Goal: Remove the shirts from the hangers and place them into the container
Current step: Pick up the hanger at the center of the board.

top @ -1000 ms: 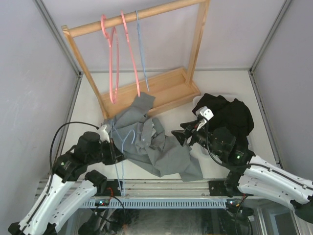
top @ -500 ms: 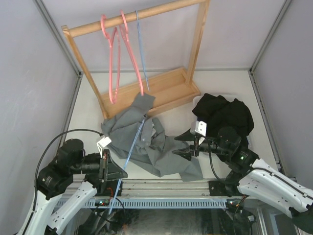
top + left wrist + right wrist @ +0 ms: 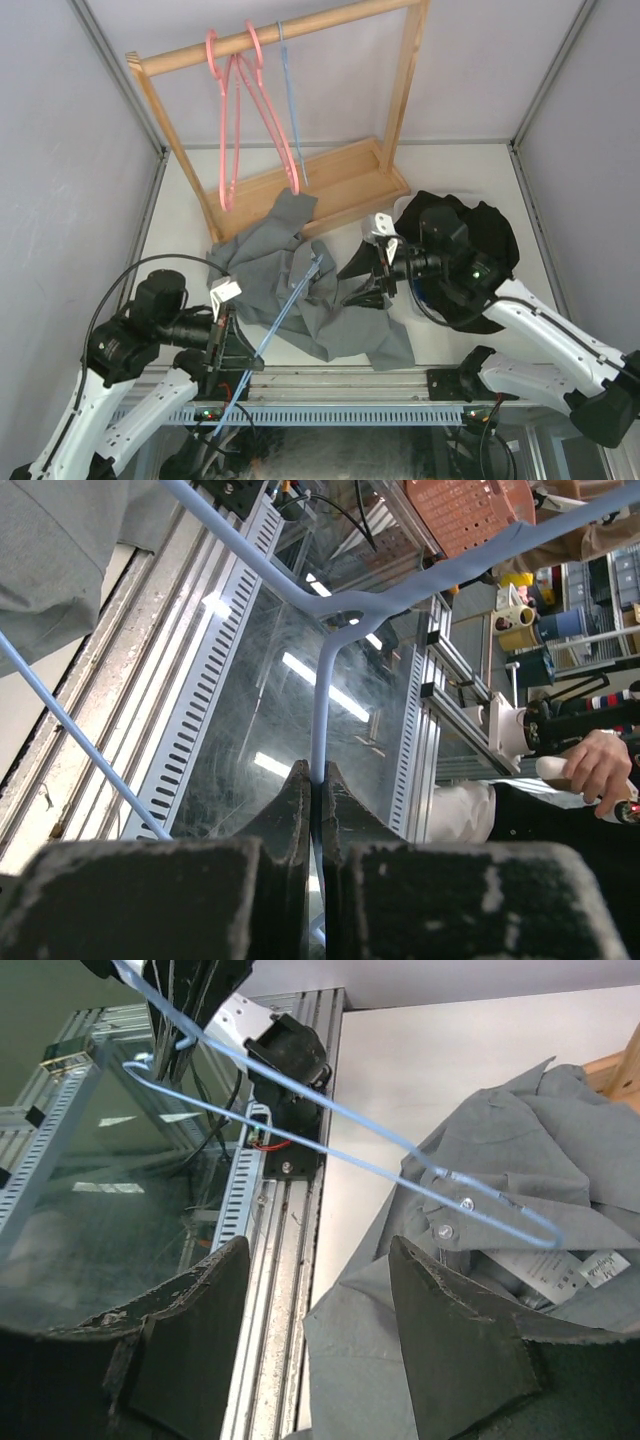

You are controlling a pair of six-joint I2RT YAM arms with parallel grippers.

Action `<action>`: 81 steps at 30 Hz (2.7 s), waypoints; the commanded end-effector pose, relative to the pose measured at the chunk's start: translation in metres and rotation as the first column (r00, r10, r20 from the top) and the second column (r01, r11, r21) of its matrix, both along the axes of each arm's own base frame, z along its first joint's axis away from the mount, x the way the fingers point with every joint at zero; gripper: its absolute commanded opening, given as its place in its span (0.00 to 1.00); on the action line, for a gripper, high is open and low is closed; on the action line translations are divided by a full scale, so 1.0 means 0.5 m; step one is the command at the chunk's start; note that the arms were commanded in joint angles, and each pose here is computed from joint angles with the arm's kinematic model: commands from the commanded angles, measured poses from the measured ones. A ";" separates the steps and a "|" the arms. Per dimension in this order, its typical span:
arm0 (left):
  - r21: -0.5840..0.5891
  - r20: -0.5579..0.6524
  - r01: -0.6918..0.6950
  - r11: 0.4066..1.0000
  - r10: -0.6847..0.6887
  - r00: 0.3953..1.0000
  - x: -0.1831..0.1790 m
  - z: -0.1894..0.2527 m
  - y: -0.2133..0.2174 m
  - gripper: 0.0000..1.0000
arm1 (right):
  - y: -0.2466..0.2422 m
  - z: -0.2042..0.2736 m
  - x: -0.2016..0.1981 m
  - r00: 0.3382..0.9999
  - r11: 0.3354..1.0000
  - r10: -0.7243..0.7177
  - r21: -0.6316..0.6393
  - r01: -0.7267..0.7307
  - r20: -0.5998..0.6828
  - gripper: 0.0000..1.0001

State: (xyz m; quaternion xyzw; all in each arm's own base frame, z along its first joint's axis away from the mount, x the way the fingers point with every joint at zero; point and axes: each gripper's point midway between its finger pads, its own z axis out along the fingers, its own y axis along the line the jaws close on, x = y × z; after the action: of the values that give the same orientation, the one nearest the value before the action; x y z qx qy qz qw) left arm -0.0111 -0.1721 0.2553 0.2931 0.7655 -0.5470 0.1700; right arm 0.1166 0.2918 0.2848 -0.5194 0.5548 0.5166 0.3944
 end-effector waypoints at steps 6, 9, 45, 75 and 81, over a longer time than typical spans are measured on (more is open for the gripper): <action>-0.106 0.112 0.154 0.982 -0.143 0.983 -0.014 0.076 -0.018 0.00 | 0.033 0.009 0.001 0.984 0.990 0.119 -0.061 -0.128 -0.134 0.58; -0.122 0.129 0.179 0.976 -0.163 0.978 -0.017 0.092 -0.022 0.00 | 0.033 -0.005 -0.005 0.966 0.982 0.128 -0.109 -0.155 -0.224 0.58; -0.045 0.119 0.258 0.965 -0.252 0.960 -0.011 0.090 -0.048 0.00 | 0.019 -0.032 0.000 0.691 0.934 0.338 -0.135 -0.331 0.639 0.75; 0.157 0.129 0.141 0.977 -0.162 0.978 0.040 0.035 -0.032 0.00 | 0.028 -0.056 -0.014 0.906 0.960 0.271 -0.159 -0.230 0.325 0.71; 0.130 0.170 0.128 0.983 -0.149 0.974 0.044 0.056 -0.035 0.00 | 0.052 -0.105 -0.021 0.885 0.935 0.341 -0.213 -0.284 0.317 0.73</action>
State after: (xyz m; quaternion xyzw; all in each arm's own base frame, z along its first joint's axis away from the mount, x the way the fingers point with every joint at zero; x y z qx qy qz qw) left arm 0.0088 -0.1833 0.2519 0.3762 0.7943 -0.4586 0.1313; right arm 0.1063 0.3087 0.2392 -0.6950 0.4411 0.4404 0.3583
